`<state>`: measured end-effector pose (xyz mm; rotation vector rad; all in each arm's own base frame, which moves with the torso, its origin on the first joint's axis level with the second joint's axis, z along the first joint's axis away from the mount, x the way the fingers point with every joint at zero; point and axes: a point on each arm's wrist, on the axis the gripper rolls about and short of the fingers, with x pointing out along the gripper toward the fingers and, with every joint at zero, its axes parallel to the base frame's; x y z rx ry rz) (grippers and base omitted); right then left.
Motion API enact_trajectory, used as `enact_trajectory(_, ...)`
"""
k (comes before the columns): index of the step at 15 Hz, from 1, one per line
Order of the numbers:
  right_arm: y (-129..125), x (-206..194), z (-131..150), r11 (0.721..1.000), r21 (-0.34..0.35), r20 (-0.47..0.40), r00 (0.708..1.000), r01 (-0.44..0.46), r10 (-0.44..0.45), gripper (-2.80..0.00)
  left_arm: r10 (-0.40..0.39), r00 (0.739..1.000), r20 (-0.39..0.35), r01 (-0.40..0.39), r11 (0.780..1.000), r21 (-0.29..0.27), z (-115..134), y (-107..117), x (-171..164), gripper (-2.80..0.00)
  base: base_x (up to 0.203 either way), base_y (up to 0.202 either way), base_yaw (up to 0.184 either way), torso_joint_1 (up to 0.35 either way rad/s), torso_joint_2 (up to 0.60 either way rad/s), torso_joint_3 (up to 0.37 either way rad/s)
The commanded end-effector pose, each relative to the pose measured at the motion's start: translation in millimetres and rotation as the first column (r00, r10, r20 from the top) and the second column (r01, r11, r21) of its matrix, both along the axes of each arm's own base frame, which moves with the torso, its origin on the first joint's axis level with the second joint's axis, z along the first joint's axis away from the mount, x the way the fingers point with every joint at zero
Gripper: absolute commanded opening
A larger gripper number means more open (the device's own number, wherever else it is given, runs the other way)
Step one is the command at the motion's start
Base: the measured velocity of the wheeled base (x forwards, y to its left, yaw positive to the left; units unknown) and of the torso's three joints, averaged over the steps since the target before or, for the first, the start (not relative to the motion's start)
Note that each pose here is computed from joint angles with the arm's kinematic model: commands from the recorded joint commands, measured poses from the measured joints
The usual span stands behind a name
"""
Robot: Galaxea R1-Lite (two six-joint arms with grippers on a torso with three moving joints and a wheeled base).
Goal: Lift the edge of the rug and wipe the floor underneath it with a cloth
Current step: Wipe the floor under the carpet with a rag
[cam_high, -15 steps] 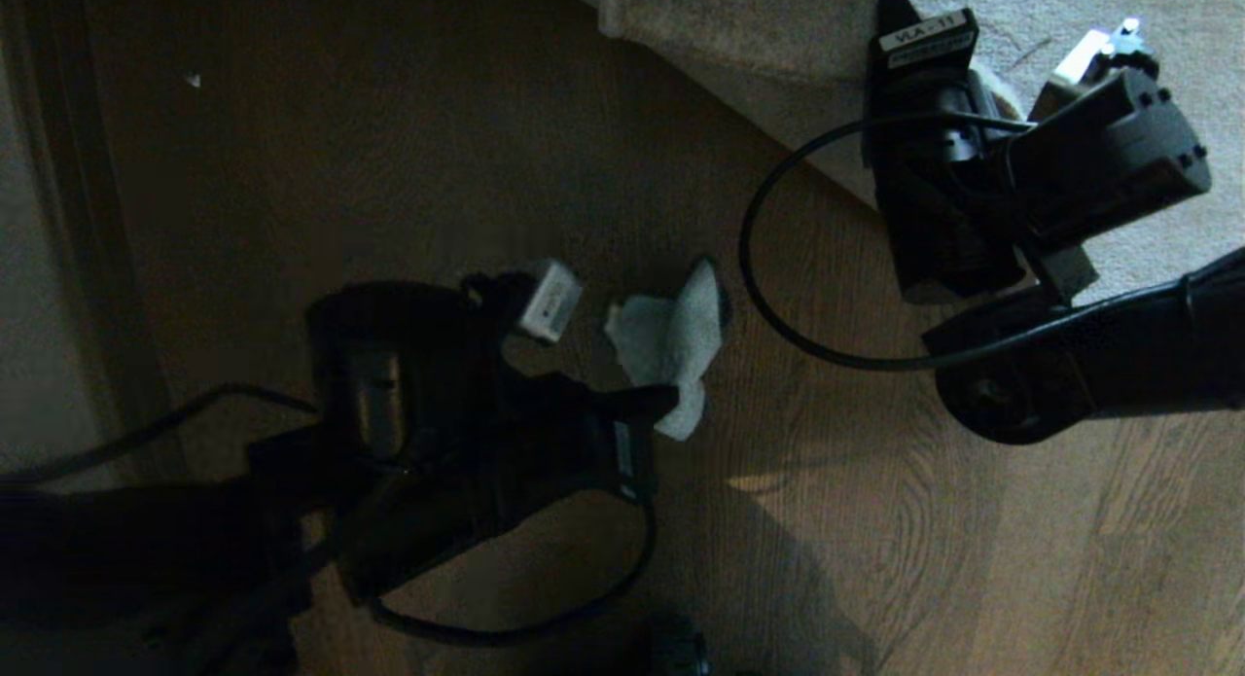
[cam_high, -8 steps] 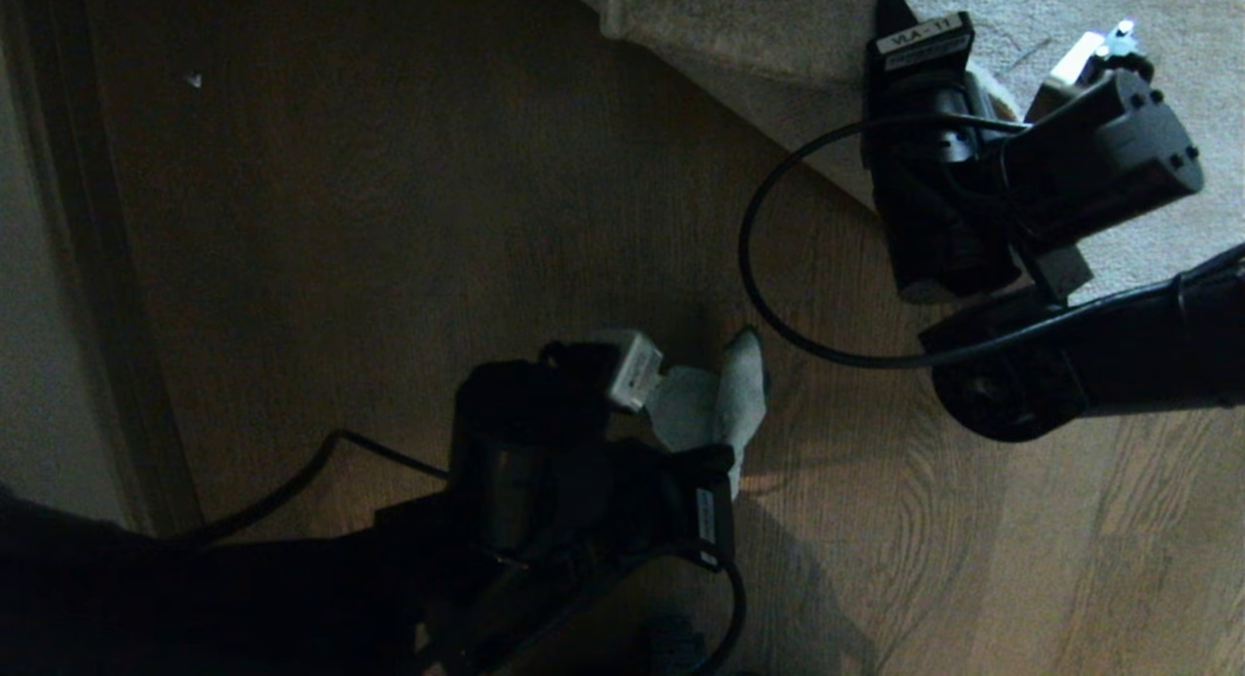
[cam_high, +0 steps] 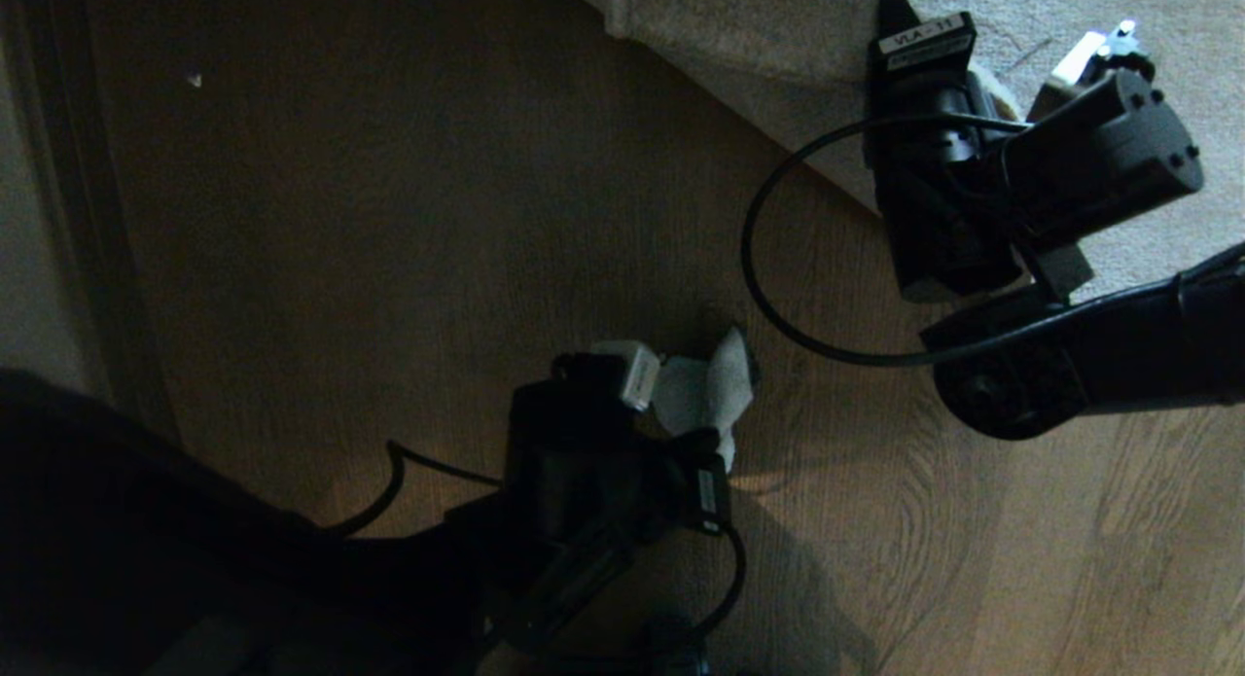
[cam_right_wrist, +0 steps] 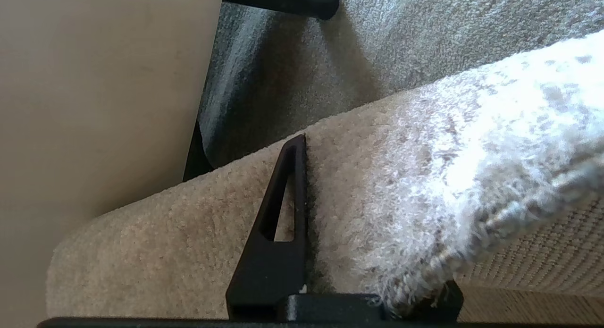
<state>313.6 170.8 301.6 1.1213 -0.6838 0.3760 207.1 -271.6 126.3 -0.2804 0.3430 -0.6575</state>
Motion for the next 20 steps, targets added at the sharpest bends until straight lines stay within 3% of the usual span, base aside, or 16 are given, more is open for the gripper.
enact_trajectory(1, -1.1, -2.4, 2.0, 1.0, 0.028, 0.039, 0.999, -0.004, 0.002, -2.8, 0.067, 0.998, 0.016, -0.068, 0.997, 0.032, -5.0, 10.4, 15.0, -2.8, 0.0, 0.0, 0.0, 0.0, 0.0, 0.0)
enact_trajectory(11, -1.1, -3.4, 3.1, 1.0, 0.029, 0.041, 0.999, -0.004, 0.003, -2.8, 0.27, 0.947, 0.172, -0.278, 0.96, 0.022, 21.7, 74.2, 58.6, -2.8, 0.0, 0.0, 0.0, 0.0, 0.0, 0.0)
enact_trajectory(20, -0.1, -3.9, 2.7, 0.999, 0.03, 0.04, 0.999, -0.009, 0.008, -2.8, 0.446, 0.867, 0.221, -0.461, 0.887, 0.017, 45.4, 160.4, 33.1, -2.8, 0.0, 0.0, 0.0, 0.0, 0.0, 0.0)
